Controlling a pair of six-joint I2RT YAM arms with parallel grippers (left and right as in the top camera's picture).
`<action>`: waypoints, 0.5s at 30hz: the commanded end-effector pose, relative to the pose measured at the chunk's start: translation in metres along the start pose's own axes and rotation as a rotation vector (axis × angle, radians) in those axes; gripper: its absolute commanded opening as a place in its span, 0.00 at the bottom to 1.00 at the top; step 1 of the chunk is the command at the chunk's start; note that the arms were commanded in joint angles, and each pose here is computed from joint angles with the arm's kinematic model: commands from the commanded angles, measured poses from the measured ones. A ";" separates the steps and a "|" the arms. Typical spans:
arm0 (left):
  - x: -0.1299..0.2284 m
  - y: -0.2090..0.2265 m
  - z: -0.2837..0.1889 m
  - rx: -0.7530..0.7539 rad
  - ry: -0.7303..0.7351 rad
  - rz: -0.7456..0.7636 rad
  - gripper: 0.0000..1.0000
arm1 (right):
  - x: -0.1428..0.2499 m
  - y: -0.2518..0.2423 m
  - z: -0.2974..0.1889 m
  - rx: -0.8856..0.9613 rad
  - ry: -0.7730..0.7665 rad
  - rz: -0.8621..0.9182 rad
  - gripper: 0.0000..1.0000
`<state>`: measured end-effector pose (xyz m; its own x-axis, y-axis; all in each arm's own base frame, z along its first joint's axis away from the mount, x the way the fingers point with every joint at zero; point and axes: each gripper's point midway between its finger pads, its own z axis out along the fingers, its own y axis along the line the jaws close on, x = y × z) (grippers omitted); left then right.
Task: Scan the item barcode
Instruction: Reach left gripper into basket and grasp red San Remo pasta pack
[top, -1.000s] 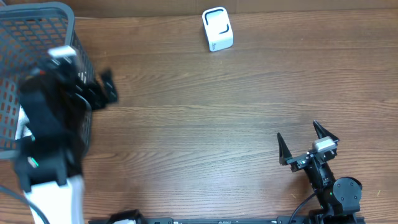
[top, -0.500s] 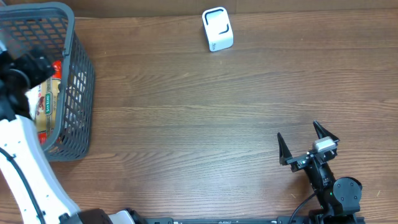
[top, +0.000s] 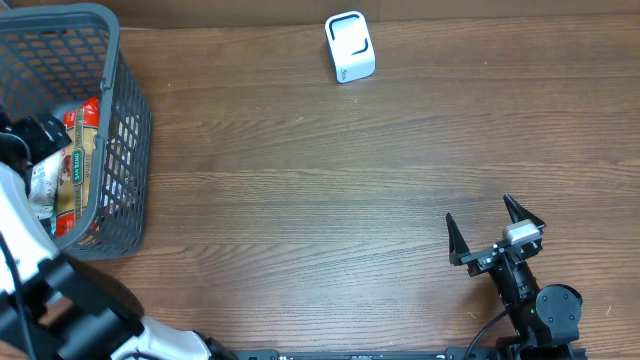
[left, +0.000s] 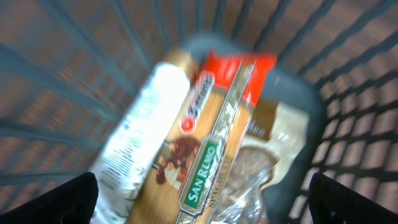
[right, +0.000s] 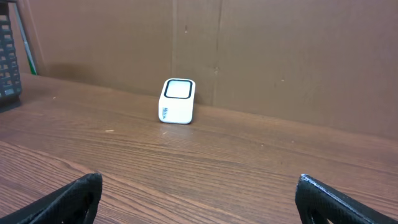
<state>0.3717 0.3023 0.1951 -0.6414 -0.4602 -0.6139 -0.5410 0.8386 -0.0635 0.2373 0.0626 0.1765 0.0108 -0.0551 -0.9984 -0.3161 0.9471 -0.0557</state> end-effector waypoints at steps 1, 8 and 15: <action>0.020 0.004 0.027 0.000 0.091 0.106 1.00 | 0.001 -0.002 0.000 0.014 -0.005 0.005 1.00; 0.058 0.005 0.076 0.019 0.234 0.138 0.96 | 0.001 -0.002 0.000 0.013 -0.005 0.005 1.00; 0.090 0.003 0.109 0.024 0.343 0.187 0.90 | 0.001 -0.002 0.000 0.013 -0.005 0.005 1.00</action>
<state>0.3704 0.2972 0.0705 -0.8410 -0.4055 -0.3582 -0.4267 0.9041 -0.0217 0.2373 0.0626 0.1765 0.0107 -0.0547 -0.9984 -0.3161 0.9471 -0.0553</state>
